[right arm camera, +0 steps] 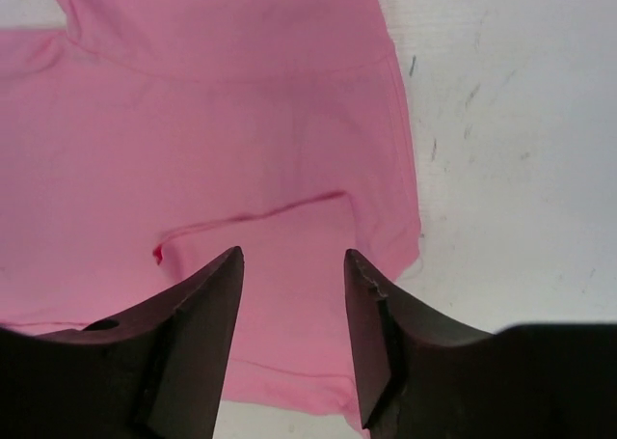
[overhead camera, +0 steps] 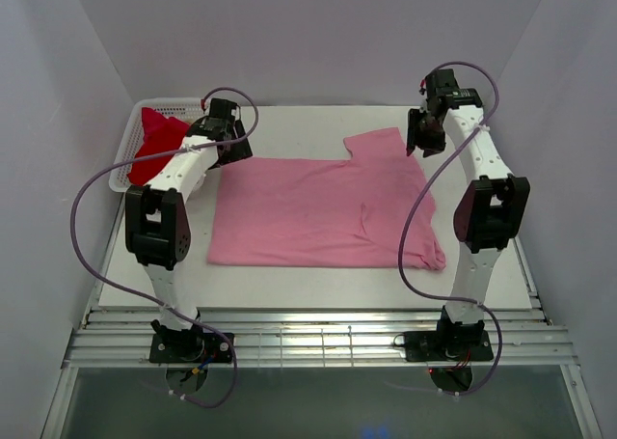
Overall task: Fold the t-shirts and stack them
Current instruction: Grap the side of the flattened tshirt furthest away from the robot with both arms
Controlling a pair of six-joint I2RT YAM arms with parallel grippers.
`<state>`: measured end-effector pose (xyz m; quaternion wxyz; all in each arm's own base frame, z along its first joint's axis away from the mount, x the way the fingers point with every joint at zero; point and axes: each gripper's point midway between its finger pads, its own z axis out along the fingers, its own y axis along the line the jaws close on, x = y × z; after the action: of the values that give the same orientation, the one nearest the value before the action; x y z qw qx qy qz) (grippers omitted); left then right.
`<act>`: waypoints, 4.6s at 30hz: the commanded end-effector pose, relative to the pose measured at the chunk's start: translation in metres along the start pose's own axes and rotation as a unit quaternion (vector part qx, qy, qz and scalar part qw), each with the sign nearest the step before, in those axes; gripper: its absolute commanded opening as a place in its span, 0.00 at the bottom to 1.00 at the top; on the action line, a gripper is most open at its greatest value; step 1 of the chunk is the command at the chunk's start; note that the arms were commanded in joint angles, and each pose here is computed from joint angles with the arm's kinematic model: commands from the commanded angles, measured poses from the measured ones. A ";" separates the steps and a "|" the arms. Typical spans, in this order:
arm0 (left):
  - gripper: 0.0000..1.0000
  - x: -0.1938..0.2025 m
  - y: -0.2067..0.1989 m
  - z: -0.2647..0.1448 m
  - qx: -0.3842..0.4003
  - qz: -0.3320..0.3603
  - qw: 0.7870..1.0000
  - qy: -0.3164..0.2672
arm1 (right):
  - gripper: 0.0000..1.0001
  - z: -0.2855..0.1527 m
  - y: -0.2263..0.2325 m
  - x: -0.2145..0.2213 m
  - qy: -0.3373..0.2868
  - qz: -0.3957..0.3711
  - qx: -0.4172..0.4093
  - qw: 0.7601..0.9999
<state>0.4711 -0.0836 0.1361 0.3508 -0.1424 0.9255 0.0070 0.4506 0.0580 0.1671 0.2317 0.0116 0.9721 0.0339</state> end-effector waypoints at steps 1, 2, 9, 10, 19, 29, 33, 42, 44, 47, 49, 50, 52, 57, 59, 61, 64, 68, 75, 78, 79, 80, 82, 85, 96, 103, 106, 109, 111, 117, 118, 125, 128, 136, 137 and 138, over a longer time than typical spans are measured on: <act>0.83 -0.029 -0.009 0.017 0.027 0.033 0.999 -0.016 | 0.54 0.010 0.004 -0.027 -0.018 0.000 -0.035 0.999; 0.82 -0.033 -0.008 0.024 0.025 0.035 0.999 -0.016 | 0.55 0.016 0.005 -0.033 -0.023 0.001 -0.041 0.999; 0.82 -0.070 -0.021 0.064 0.036 0.034 0.998 -0.036 | 0.59 0.065 -0.009 -0.066 -0.067 0.003 -0.049 0.997; 0.82 -0.072 -0.022 0.068 0.036 0.033 0.998 -0.037 | 0.59 0.068 -0.013 -0.072 -0.076 0.005 -0.048 0.996; 0.80 -0.058 -0.004 0.099 -0.009 0.029 0.999 -0.027 | 0.59 0.118 -0.039 -0.085 -0.099 0.022 -0.065 0.993; 0.80 -0.040 0.008 0.124 -0.040 0.016 0.999 -0.015 | 0.60 0.155 -0.043 -0.109 -0.143 0.043 -0.104 0.983; 0.80 -0.035 0.013 0.125 -0.050 0.008 0.999 -0.011 | 0.61 0.174 -0.036 -0.110 -0.146 0.064 -0.130 0.979; 0.80 -0.032 0.019 0.121 -0.061 0.013 0.998 -0.010 | 0.62 0.190 -0.019 -0.113 -0.154 0.087 -0.179 0.968; 0.80 -0.031 0.022 0.122 -0.065 0.014 0.998 -0.008 | 0.61 0.191 -0.017 -0.112 -0.150 0.087 -0.183 0.968; 0.80 -0.029 0.026 0.124 -0.068 0.011 0.998 -0.005 | 0.61 0.193 -0.012 -0.106 -0.140 0.078 -0.186 0.969; 0.80 -0.028 0.027 0.125 -0.070 0.009 0.998 -0.003 | 0.61 0.195 -0.006 -0.101 -0.133 0.072 -0.191 0.970; 0.80 -0.028 0.028 0.126 -0.071 0.007 0.997 -0.003 | 0.61 0.197 -0.003 -0.098 -0.129 0.068 -0.194 0.970; 0.80 -0.029 0.028 0.125 -0.067 0.002 0.998 -0.003 | 0.58 0.198 0.006 -0.094 -0.120 0.060 -0.199 0.971; 0.80 -0.028 0.028 0.124 -0.063 -0.005 0.998 -0.001 | 0.41 0.202 0.031 -0.082 -0.104 0.031 -0.193 0.975; 0.80 -0.027 0.027 0.123 -0.061 -0.006 0.998 0.002 | 0.32 0.204 0.033 -0.079 -0.101 0.027 -0.186 0.977; 0.80 -0.026 0.027 0.124 -0.060 -0.006 0.998 0.003 | 0.21 0.207 0.027 -0.076 -0.097 0.028 -0.168 0.981; 0.80 -0.025 0.028 0.123 -0.058 -0.006 0.998 0.004 | 0.15 0.208 0.017 -0.075 -0.100 0.027 -0.137 0.985; 0.80 -0.023 0.027 0.125 -0.056 -0.007 0.998 0.007 | 0.13 0.199 0.005 -0.082 -0.119 0.025 -0.102 0.987; 0.80 -0.032 0.022 0.128 -0.046 -0.005 0.999 -0.003 | 0.13 0.191 0.004 -0.089 -0.128 0.020 -0.099 0.987; 0.80 -0.032 0.022 0.129 -0.047 -0.005 0.999 -0.004 | 0.14 0.190 0.007 -0.085 -0.124 0.017 -0.109 0.986; 0.80 -0.033 0.022 0.130 -0.046 -0.005 0.999 -0.006 | 0.14 0.190 0.008 -0.084 -0.123 0.015 -0.111 0.986; 0.80 -0.032 0.022 0.132 -0.046 -0.002 0.999 -0.006 | 0.14 0.190 0.008 -0.083 -0.120 0.015 -0.111 0.986; 0.76 -0.034 0.020 0.134 -0.044 -0.001 0.999 -0.007 | 0.14 0.191 0.006 -0.079 -0.114 0.013 -0.110 0.987; 0.61 -0.033 0.022 0.137 -0.050 -0.001 0.999 -0.007 | 0.13 0.190 0.006 -0.075 -0.111 0.007 -0.106 0.988; 0.17 -0.026 0.030 0.144 -0.071 0.010 0.997 -0.001 | 0.08 0.179 -0.001 -0.081 -0.126 0.008 -0.088 0.988; 0.02 -0.033 0.031 0.145 -0.075 0.012 0.997 -0.012 | 0.08 0.151 -0.001 -0.099 -0.153 0.000 -0.082 0.985; 0.00 -0.035 0.033 0.138 -0.079 0.008 0.997 -0.017 | 0.08 0.134 0.000 -0.105 -0.163 0.001 -0.083 0.983; 0.00 -0.040 0.034 0.125 -0.077 -0.004 0.997 -0.031 | 0.08 0.113 0.001 -0.109 -0.175 -0.001 -0.082 0.981; 0.00 -0.051 0.033 0.110 -0.070 -0.013 0.996 -0.049 | 0.08 0.104 -0.003 -0.107 -0.174 -0.001 -0.074 0.982; 0.00 -0.043 0.036 0.091 -0.060 -0.030 0.996 -0.057 | 0.08 0.080 -0.009 -0.083 -0.155 -0.006 -0.055 0.986; 0.00 -0.045 0.037 0.084 -0.057 -0.032 0.996 -0.063 | 0.08 0.073 -0.009 -0.081 -0.157 -0.008 -0.055 0.986; 0.00 -0.031 0.041 0.077 -0.051 -0.031 0.997 -0.058 | 0.08 0.077 -0.011 -0.036 -0.117 -0.012 -0.059 0.991; 0.00 -0.030 0.040 0.083 -0.047 -0.024 0.997 -0.058 | 0.08 0.081 -0.011 -0.027 -0.111 -0.017 -0.059 0.992; 0.54 -0.043 0.028 0.109 -0.036 -0.009 0.997 -0.067 | 0.08 0.090 -0.010 -0.021 -0.095 -0.022 -0.066 0.993; 0.56 -0.051 0.027 0.109 -0.038 -0.010 0.996 -0.075 | 0.08 0.089 -0.009 -0.022 -0.096 -0.023 -0.067 0.993; 0.57 -0.052 0.027 0.112 -0.038 -0.008 0.996 -0.078 | 0.08 0.088 -0.009 -0.023 -0.097 -0.025 -0.067 0.993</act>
<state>0.5550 -0.0360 0.0686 0.3885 -0.1631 0.9054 0.0522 0.5012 0.0525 0.0771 0.3005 -0.0128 0.9496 0.0882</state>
